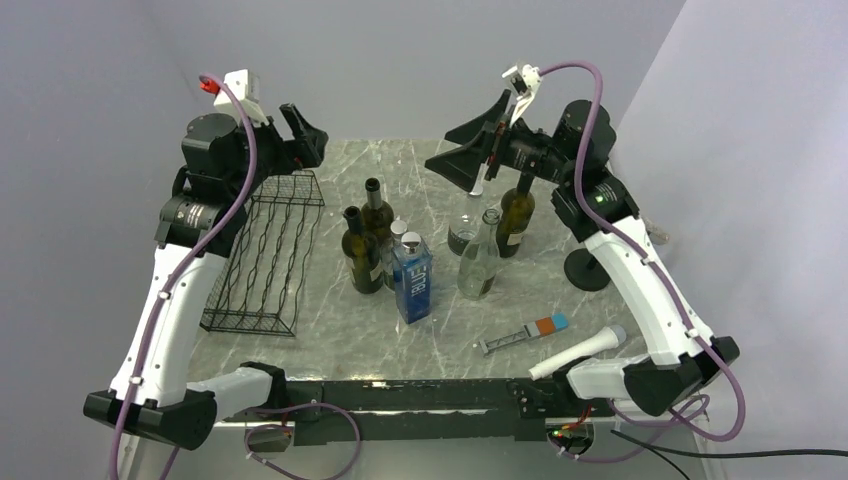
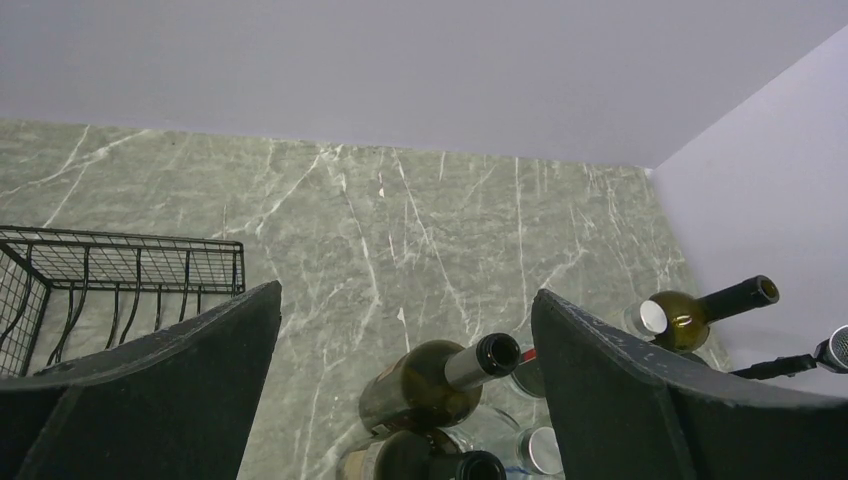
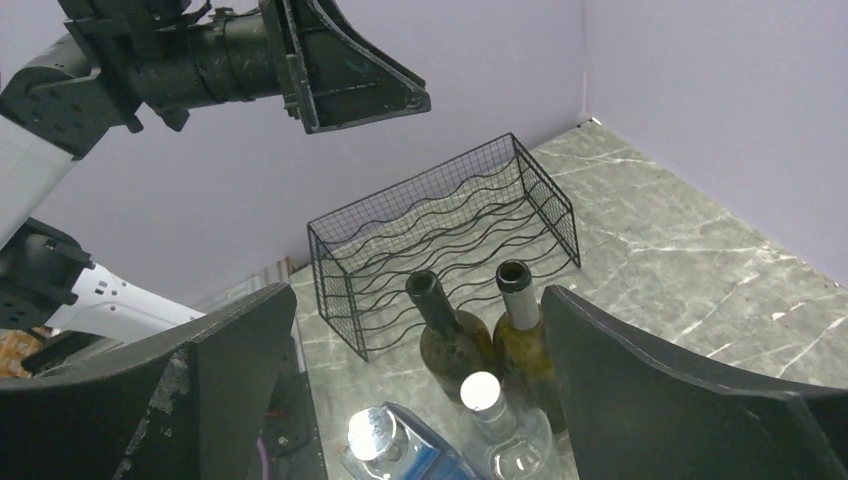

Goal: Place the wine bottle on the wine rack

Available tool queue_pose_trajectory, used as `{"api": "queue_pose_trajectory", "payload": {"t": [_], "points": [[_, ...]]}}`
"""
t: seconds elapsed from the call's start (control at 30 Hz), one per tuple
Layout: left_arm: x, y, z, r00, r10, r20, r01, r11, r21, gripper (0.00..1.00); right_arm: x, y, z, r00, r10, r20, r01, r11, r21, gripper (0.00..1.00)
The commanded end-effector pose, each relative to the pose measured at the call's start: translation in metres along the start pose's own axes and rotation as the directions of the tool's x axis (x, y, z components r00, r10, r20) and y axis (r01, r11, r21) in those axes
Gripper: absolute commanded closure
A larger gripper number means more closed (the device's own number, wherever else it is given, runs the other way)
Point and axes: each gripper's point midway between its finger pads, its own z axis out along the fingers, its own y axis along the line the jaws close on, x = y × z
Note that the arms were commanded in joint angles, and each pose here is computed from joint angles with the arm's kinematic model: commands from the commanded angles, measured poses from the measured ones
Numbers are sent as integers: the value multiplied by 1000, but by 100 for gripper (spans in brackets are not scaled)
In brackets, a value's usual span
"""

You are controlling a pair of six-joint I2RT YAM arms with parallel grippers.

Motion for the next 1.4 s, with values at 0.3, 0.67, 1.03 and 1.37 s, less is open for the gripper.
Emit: {"api": "queue_pose_trajectory", "payload": {"t": [0.3,0.67,1.03,1.37], "points": [[-1,-40,-58,998,55,-11,-51,973,225,1,29,31,-30,995,43,-92,-39,998,47,0],[52,-82,-151,981,167,-96,-85,824,560,1,74,103,-75,970,3,-243,-35,992,-125,0],[153,-35,-122,895,104,-433,86,914,397,1,182,78,-82,864,48,-501,-41,999,25,0],[194,-20,-113,887,48,-460,135,925,356,1,239,67,-60,891,51,-450,-21,997,72,0]]}}
